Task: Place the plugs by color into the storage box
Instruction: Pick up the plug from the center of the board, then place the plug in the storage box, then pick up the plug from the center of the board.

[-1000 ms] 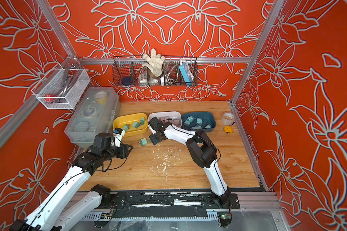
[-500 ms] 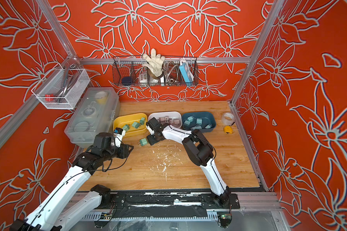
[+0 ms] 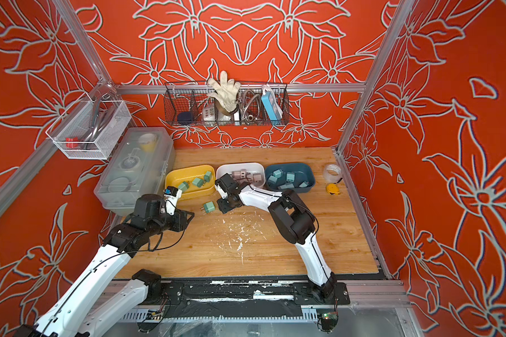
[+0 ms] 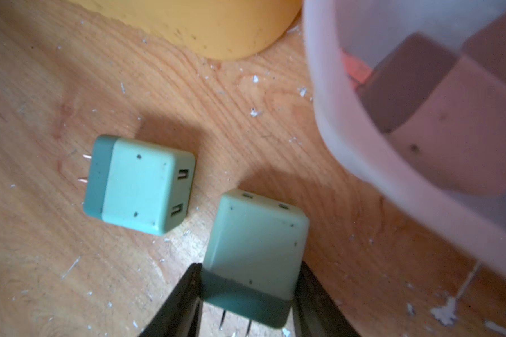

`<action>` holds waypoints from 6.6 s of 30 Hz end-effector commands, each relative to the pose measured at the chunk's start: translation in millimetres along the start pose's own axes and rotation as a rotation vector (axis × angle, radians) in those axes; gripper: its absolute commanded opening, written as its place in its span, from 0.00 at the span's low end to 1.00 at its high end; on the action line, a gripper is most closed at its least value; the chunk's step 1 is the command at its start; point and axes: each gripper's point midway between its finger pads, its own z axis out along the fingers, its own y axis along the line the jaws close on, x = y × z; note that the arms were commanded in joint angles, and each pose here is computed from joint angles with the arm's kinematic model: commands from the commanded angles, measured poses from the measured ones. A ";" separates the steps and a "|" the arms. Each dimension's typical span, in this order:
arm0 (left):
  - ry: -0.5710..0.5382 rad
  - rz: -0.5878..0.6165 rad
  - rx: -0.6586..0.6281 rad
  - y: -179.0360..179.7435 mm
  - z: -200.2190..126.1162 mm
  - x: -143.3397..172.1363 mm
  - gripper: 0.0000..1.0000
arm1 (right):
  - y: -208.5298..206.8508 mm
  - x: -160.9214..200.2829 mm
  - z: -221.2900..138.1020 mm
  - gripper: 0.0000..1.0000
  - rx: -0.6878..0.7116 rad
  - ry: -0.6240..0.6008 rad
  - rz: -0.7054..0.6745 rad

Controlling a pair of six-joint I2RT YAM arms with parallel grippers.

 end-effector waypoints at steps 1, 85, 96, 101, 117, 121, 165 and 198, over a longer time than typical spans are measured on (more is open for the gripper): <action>-0.028 0.000 0.001 -0.1 -3.5 -4.8 0.59 | 8.4 -11.8 -21.6 0.29 -0.034 -0.049 -0.007; -0.142 -0.036 -0.096 8.7 -29.2 -1.8 0.62 | 57.4 -117.6 -99.2 0.60 -0.157 -0.332 0.012; -0.007 -0.081 -0.021 -4.4 -3.7 7.4 0.55 | 36.5 -85.0 -123.5 0.60 -0.045 -0.290 -0.036; 0.027 -0.135 -0.013 -8.8 2.3 -2.2 0.54 | 19.0 -70.5 -128.3 0.59 0.017 -0.290 0.025; 0.085 -0.255 -0.142 -1.6 88.5 -22.5 0.56 | -40.3 -18.3 -158.0 0.58 0.177 -0.299 0.094; 0.161 -0.242 -0.172 0.5 123.4 -16.6 0.63 | -49.3 -6.9 -164.4 0.59 0.197 -0.308 0.104; 0.356 -0.093 -0.305 33.4 198.7 31.4 0.59 | -56.8 8.3 -140.4 0.60 0.205 -0.201 0.052; 0.005 -0.241 -0.358 68.0 163.5 -96.2 0.38 | -38.8 -10.1 -159.8 0.60 0.115 -0.293 0.066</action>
